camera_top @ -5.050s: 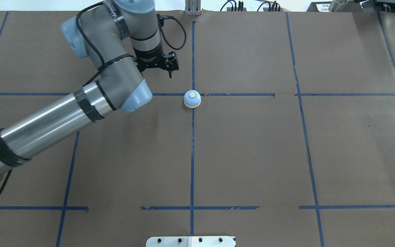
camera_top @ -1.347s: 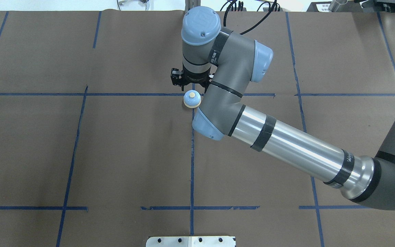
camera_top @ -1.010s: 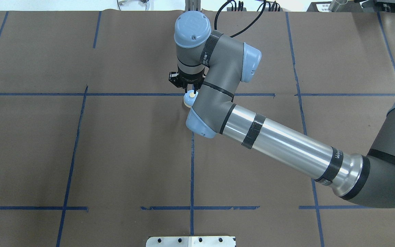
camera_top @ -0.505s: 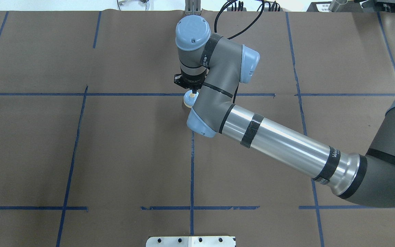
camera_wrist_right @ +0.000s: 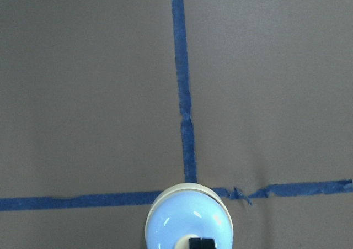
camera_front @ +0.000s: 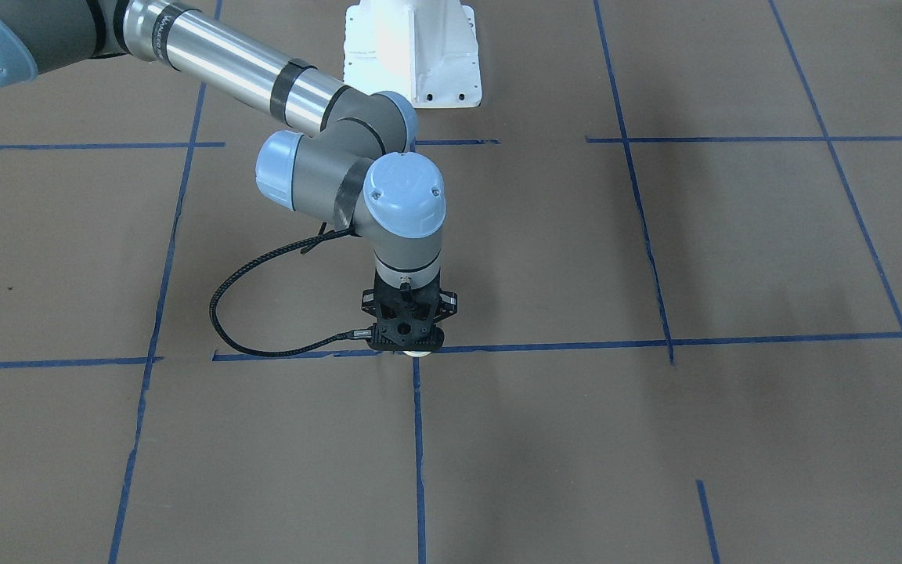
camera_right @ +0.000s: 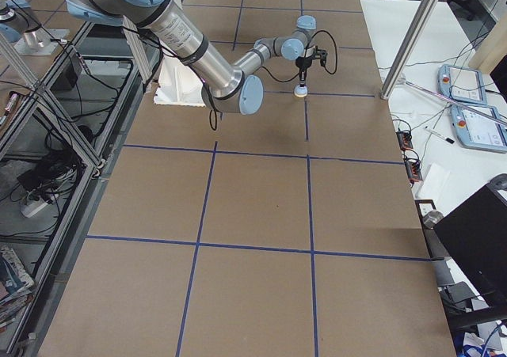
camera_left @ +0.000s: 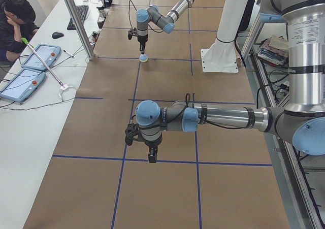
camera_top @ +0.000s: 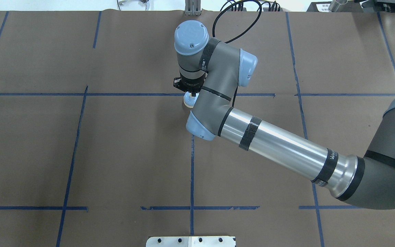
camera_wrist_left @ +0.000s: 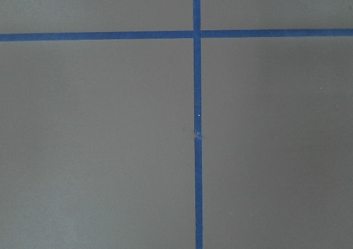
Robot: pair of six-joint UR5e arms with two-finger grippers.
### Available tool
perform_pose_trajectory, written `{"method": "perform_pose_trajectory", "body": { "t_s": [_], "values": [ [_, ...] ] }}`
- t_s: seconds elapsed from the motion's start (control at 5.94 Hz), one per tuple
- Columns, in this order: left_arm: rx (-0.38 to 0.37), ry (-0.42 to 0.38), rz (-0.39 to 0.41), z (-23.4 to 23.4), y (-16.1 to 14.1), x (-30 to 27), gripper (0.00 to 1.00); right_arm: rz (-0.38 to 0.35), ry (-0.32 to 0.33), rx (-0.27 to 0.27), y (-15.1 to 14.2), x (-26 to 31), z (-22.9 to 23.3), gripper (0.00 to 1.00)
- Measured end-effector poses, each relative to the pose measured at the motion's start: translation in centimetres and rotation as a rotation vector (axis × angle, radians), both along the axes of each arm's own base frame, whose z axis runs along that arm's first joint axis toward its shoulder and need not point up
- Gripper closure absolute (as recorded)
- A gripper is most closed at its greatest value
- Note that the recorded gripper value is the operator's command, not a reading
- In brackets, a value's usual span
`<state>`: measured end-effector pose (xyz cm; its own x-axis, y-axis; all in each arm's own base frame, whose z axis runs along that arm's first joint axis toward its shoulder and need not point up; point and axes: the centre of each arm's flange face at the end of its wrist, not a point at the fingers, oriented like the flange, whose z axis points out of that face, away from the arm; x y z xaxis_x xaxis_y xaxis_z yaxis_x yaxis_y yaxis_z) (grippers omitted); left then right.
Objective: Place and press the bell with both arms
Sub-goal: 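Press down on the bell's button with the right gripper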
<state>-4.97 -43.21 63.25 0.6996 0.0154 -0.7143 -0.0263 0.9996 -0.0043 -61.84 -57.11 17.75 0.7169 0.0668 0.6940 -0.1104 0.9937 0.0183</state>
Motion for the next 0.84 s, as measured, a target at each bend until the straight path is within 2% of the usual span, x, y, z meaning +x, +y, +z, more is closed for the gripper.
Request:
{"method": "perform_pose_trajectory", "body": {
  "t_s": [0.67, 0.84],
  "values": [
    [-0.003, 0.000, 0.000, 0.1, 0.1, 0.0, 0.00, -0.007, -0.011, 0.006, 0.4, -0.4, -0.1, 0.95],
    [-0.004, 0.001, 0.000, 0.1, 0.1, 0.0, 0.00, -0.002, -0.039, 0.011, -0.2, 0.8, -1.5, 0.76]
  ]
}}
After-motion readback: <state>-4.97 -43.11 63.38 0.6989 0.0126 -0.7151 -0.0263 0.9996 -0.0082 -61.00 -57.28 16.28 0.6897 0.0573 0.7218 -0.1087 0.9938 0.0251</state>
